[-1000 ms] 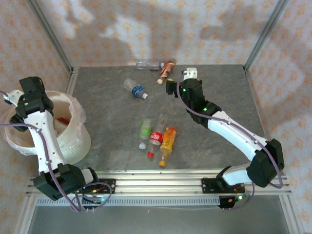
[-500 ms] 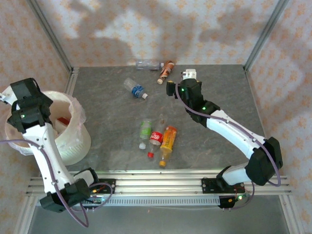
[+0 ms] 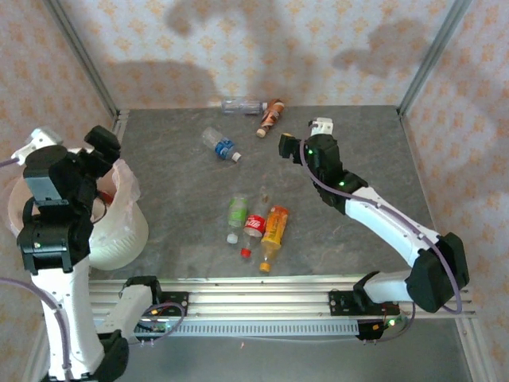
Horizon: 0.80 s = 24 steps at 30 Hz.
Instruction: Put the plastic bottles in the bin
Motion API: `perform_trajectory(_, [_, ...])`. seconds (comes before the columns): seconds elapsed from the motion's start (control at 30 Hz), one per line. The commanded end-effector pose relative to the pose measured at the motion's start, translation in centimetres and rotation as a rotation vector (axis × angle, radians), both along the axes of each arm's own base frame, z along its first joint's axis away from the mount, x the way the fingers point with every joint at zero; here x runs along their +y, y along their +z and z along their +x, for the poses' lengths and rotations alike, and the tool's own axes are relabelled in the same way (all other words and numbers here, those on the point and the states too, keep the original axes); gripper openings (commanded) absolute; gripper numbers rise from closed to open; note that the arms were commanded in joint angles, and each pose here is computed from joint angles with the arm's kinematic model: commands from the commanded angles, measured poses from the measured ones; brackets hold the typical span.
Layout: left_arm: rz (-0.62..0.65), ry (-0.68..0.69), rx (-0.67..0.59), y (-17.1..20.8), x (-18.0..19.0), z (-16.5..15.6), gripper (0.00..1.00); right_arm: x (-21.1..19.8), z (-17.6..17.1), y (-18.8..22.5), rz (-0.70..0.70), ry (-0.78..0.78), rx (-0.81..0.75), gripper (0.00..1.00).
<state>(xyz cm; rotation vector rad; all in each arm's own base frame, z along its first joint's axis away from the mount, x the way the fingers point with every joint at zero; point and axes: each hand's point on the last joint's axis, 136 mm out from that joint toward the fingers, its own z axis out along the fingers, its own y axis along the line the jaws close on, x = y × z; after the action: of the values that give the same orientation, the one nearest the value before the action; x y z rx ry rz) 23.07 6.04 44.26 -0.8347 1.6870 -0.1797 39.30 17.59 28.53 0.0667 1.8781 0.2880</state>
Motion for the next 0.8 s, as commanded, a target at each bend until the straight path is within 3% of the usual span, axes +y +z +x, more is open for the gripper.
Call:
perform_trajectory(0.0, [-0.009,-0.039,-0.026,0.6,-2.1,2.8,0.99,-0.8,-0.4,1.6,0.064,-0.015,-0.043,0.99])
perform_trajectory(0.2, [0.145,-0.207,0.071,-1.0,-12.6,9.9,0.99,-1.4,-0.8,1.4,0.067,-0.023,-0.028,0.99])
perform_trajectory(0.33, [0.115,-0.295,0.166,-5.0,-18.6,15.0,1.0,-1.5,-1.5,1.4,0.055,0.0,-0.017,0.99])
perform_trajectory(0.67, [0.061,-0.172,0.359,-16.0,-22.6,25.0,1.0,-3.0,-4.1,1.1,-0.006,0.017,-0.002,0.99])
perform_trajectory(0.77, [0.095,-0.138,0.427,-20.3,-23.2,27.7,1.0,-3.6,-4.6,1.1,-0.027,0.009,0.001,0.99])
